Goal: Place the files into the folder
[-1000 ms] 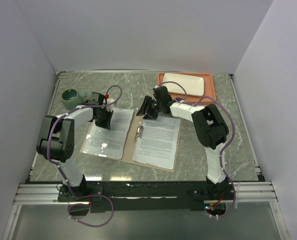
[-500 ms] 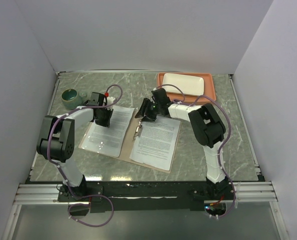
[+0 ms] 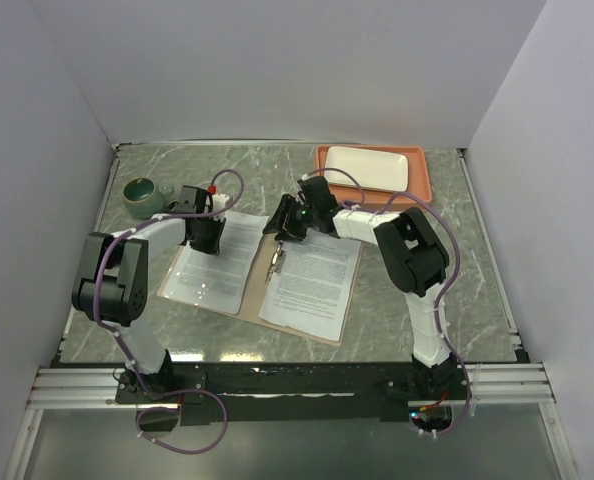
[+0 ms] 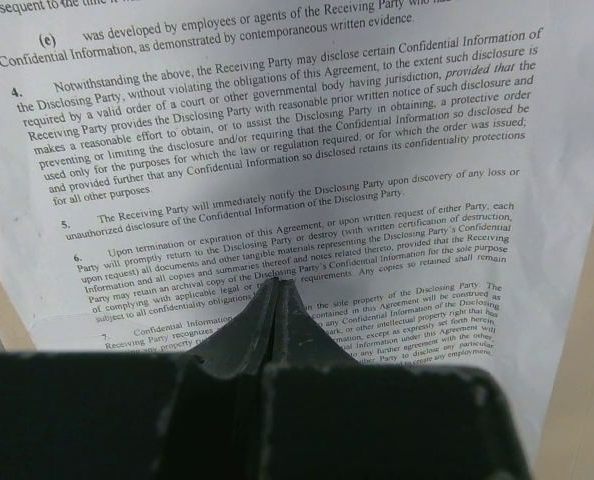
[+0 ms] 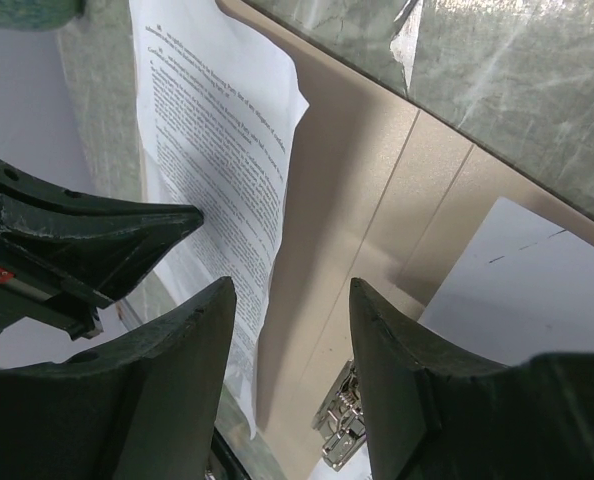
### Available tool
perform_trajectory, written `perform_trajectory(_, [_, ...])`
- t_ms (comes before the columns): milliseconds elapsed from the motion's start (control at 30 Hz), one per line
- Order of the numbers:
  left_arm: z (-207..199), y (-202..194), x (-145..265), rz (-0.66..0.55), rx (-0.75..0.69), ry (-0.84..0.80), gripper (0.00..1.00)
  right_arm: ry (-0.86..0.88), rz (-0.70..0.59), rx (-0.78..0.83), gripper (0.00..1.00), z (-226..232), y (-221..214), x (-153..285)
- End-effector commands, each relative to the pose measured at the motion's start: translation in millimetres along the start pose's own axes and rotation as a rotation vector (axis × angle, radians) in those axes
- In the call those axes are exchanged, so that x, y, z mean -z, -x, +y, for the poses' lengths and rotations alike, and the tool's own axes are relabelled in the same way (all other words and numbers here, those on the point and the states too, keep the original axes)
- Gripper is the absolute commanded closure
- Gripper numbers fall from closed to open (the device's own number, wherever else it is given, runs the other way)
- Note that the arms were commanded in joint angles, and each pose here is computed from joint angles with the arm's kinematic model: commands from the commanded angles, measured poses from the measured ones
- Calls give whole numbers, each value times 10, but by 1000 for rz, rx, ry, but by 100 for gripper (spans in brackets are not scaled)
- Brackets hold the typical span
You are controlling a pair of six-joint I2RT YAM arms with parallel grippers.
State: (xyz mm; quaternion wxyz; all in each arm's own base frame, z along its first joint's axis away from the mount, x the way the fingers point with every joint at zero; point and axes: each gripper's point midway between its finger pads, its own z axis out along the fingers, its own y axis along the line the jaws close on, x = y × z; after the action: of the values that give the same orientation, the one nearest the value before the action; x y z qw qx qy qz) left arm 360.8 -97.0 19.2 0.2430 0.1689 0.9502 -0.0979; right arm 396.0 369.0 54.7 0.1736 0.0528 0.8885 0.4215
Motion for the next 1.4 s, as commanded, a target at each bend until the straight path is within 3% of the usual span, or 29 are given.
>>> perform_trajectory(0, [-25,-473,-92,146,13,-12,99,40,-17,24,43,148,26,27])
perform_trajectory(533, [-45,-506,-90,152,21,-23,99,26,-36,63,41,151,114,63])
perform_trajectory(1367, [-74,-456,-55,147,31,-36,99,-20,32,35,40,-222,-176,0])
